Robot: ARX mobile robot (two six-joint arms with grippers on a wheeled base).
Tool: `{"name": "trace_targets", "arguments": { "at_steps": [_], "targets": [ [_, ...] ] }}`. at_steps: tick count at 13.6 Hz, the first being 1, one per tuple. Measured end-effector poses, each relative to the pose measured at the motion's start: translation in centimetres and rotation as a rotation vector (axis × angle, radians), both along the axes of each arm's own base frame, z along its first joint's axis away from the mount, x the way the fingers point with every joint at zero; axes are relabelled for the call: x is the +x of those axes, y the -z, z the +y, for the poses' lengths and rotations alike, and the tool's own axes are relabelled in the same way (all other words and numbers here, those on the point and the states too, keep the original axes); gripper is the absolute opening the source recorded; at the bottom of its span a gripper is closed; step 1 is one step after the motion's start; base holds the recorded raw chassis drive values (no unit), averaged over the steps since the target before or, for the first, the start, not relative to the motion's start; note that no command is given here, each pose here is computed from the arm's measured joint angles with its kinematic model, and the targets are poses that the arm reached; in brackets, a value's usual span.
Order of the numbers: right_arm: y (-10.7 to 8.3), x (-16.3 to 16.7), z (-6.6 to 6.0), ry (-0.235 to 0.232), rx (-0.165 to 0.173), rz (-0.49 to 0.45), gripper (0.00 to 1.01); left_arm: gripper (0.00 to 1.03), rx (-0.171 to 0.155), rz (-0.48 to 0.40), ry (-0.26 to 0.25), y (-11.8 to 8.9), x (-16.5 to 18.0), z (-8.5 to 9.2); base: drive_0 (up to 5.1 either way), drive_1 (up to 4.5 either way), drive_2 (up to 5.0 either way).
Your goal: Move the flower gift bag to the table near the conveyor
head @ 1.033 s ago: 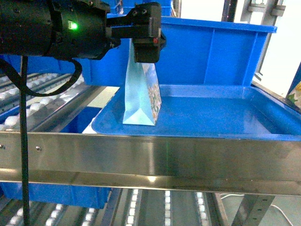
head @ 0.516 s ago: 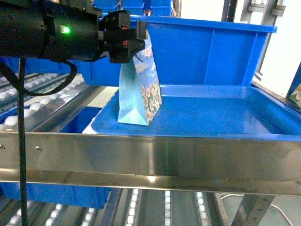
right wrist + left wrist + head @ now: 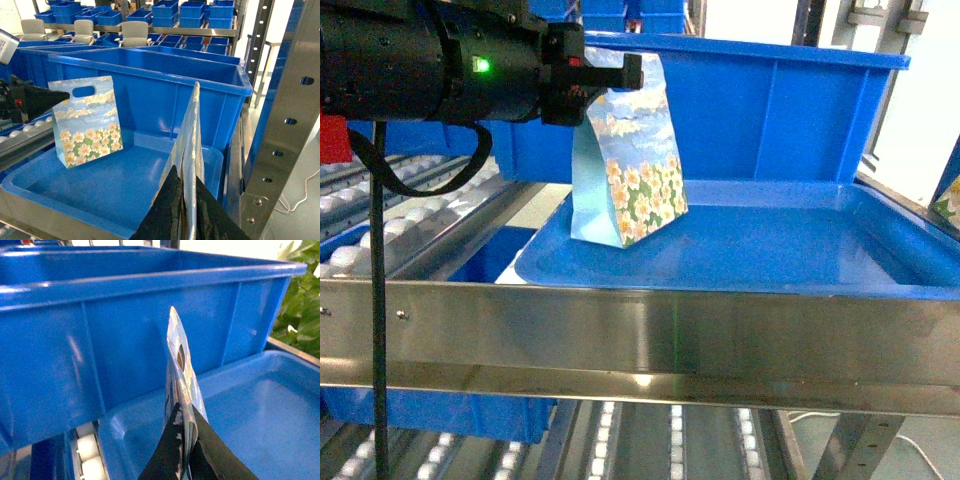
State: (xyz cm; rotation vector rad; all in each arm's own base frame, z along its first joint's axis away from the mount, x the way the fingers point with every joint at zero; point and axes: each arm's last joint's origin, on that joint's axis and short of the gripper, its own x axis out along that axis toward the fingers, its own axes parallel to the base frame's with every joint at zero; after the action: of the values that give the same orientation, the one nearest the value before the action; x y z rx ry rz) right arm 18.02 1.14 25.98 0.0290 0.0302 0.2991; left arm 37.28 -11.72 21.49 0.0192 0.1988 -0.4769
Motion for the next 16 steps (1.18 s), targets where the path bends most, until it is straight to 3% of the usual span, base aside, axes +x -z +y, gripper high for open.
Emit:
{"name": "trace_targets", "arguments": {
  "at_steps": [4, 6, 10, 16],
  "targets": [
    [0.0, 0.0, 0.0, 0.000, 0.000, 0.000, 0.03, 0.02, -0.006, -0.053, -0.024, -0.9, -1.9, 0.2, 0.0, 0.00, 0.0],
    [0.0, 0.0, 0.0, 0.000, 0.000, -0.001, 0.03, 0.02, -0.035, -0.139, -0.057, -3.2, -4.1, 1.1, 0.0, 0.00, 0.0],
    [0.0, 0.0, 0.0, 0.000, 0.000, 0.000, 0.03, 0.02, -0.066, -0.246, -0.133, -5.1, -7.6, 3.0, 0.0, 0.00, 0.0],
    [0.0, 0.0, 0.0, 0.000, 0.000, 0.000, 0.03, 0.02, -0.109, -0.353, -0.353, -6.5, -12.7, 9.0, 0.0, 0.00, 0.0]
  ]
}}
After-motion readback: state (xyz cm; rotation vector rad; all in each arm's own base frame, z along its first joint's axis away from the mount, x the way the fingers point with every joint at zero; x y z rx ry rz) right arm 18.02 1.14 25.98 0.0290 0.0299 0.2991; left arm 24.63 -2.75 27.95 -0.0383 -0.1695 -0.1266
